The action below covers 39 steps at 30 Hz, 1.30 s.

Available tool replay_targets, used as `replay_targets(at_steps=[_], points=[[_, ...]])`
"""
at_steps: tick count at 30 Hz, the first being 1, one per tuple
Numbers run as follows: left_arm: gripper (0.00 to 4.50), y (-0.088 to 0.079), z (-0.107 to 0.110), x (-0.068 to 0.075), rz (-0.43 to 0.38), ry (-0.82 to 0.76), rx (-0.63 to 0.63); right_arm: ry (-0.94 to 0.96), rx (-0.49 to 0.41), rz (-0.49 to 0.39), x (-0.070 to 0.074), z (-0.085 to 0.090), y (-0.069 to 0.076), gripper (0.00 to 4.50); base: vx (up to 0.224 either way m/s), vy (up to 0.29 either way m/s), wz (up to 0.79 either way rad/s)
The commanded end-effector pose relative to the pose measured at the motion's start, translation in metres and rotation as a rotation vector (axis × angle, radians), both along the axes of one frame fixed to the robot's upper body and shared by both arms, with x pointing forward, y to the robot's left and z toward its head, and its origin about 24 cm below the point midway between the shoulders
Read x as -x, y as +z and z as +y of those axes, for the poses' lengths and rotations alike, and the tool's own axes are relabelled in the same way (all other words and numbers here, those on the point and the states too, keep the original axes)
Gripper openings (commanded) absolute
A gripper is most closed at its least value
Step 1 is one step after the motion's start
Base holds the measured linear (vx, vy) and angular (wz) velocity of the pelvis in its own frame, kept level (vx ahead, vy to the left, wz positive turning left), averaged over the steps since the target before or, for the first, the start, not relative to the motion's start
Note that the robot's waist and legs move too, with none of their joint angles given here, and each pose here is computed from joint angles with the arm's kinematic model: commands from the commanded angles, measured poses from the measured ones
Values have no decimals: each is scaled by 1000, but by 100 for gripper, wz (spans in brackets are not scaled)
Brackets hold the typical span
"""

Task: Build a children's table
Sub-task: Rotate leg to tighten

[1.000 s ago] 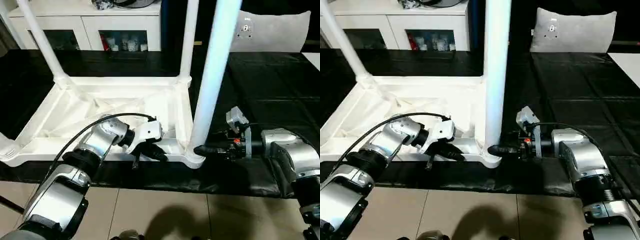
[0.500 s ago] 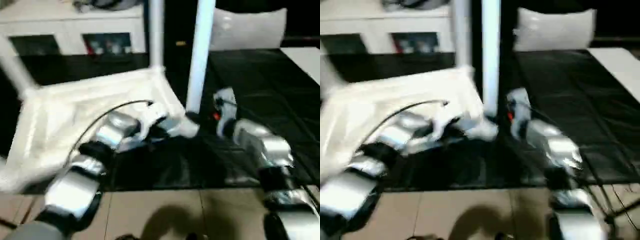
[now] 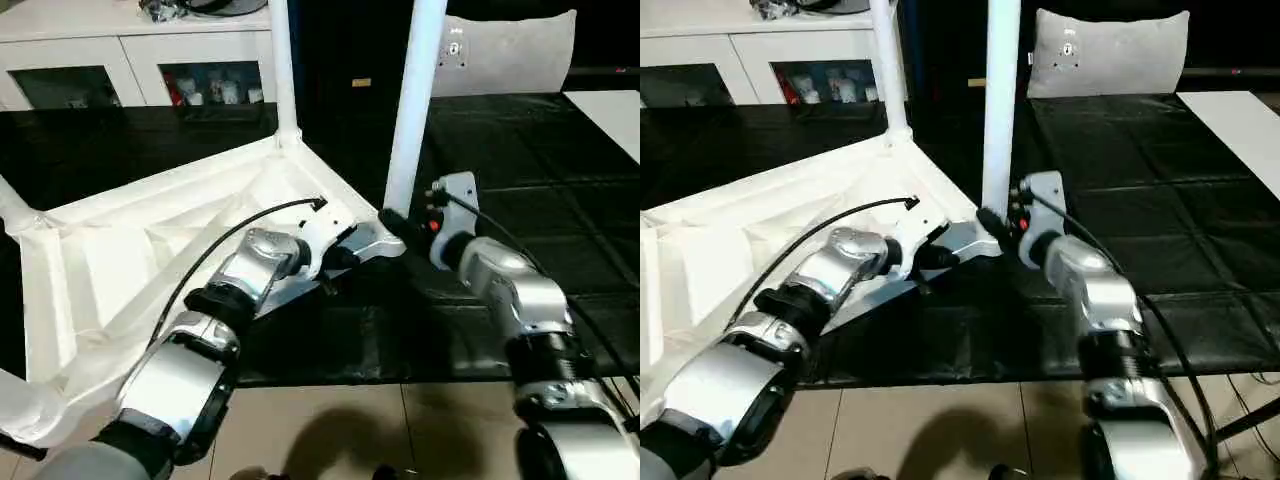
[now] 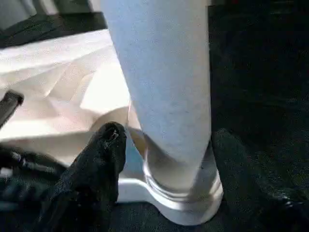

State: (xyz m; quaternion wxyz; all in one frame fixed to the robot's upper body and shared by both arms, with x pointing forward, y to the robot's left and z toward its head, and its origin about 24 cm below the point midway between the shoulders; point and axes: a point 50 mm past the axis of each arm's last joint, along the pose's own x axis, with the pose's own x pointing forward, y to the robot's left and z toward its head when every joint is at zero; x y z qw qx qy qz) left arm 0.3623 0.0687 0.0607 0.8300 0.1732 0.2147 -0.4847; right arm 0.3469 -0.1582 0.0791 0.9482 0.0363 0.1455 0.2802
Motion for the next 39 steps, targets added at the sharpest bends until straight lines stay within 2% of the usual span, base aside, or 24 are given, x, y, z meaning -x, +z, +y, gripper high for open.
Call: replay_targets(at_steps=[1, 5, 7, 11, 13, 20, 24, 28, 32, 36, 39], points=[[0, 9, 5, -1, -42, -83, -4, 71, 31, -30, 2, -6, 5, 326, 0, 0, 0], [0, 9, 14, 3, -38, -173, -39, 149, 86, -53, 5, -26, 11, 352, 0, 0, 0], [0, 8, 17, 5, -36, -213, -53, 191, 97, -58, 8, -29, 13, 372, 0, 0, 0], [0, 10, 27, 16, -4, -428, -78, 487, 104, -2, 29, -34, 17, 378, 0, 0, 0], [0, 10, 29, 18, 8, -459, -88, 532, 105, 12, 32, -34, 16, 378, 0, 0, 0], [0, 9, 32, 27, 50, -587, -123, 681, 69, 69, 43, -28, 12, 309, 0, 0, 0], [0, 9, 31, 29, 54, -607, -118, 734, 32, 100, 47, -24, 10, 274, 0, 0, 0], [0, 8, 30, 29, 53, -607, -118, 743, 36, 124, 48, -23, 7, 254, 0, 0, 0], [0, 8, 31, 27, 58, -575, -105, 756, 15, 139, 50, -22, 7, 210, 0, 0, 0], [0, 11, 26, 24, 78, -500, -64, 697, -95, 93, 48, -13, 12, 199, 0, 0, 0], [0, 10, 22, 18, 85, -395, -46, 588, -93, 69, 42, -5, 11, 198, 0, 0, 0]])
